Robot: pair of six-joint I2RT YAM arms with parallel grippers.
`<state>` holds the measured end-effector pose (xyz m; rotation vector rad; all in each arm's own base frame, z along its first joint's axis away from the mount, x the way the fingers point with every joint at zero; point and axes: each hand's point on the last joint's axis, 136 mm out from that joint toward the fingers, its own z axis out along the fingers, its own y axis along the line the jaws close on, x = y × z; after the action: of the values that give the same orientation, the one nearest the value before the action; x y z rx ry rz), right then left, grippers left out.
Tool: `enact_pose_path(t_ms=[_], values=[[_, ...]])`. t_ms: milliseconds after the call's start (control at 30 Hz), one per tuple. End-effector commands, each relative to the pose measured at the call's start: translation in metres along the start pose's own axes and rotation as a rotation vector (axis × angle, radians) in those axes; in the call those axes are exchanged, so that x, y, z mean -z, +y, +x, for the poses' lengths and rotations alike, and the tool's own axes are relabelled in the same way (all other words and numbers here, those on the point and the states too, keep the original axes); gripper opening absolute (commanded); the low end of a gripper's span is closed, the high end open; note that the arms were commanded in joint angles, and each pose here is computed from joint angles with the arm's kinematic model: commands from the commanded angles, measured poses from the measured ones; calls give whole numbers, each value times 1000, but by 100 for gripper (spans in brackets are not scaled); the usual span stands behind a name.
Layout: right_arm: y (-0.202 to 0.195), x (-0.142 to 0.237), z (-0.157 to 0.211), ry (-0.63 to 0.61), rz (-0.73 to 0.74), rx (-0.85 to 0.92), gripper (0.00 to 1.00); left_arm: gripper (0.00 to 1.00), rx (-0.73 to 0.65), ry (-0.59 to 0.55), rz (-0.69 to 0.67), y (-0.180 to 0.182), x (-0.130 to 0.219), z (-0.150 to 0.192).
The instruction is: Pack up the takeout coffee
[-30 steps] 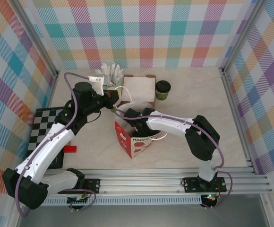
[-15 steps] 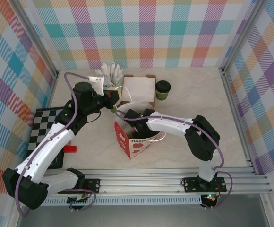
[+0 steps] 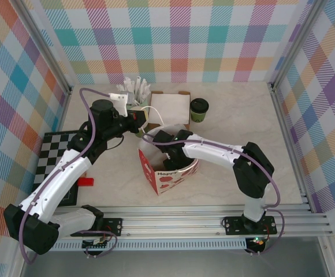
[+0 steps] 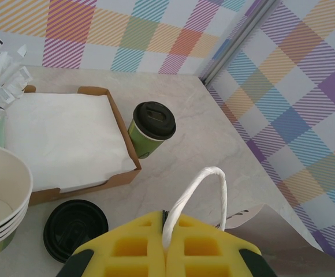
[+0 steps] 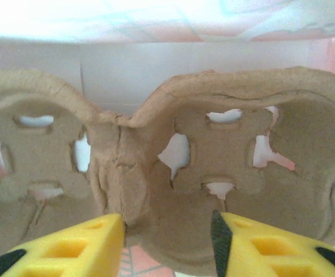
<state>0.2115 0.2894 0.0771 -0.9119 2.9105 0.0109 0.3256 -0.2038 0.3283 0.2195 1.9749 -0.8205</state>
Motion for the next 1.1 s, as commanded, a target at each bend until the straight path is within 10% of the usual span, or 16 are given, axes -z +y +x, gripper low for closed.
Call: enact_pose_path(t_ms=[0,267,700,1067], values=[[6,11,29,118,-61,11,37,0,-27,-20,9,-4,6,-11],[8,-27,36,192,-51,-13,18,0,-23,-19,22,-5,5,-9],[-1,-13,-39,-142,18,-54,23,0,14,2,49,-7,-4,-5],[3,-8,-19,-99,-34,-28,29,0,-7,-2,40,-8,1,-8]])
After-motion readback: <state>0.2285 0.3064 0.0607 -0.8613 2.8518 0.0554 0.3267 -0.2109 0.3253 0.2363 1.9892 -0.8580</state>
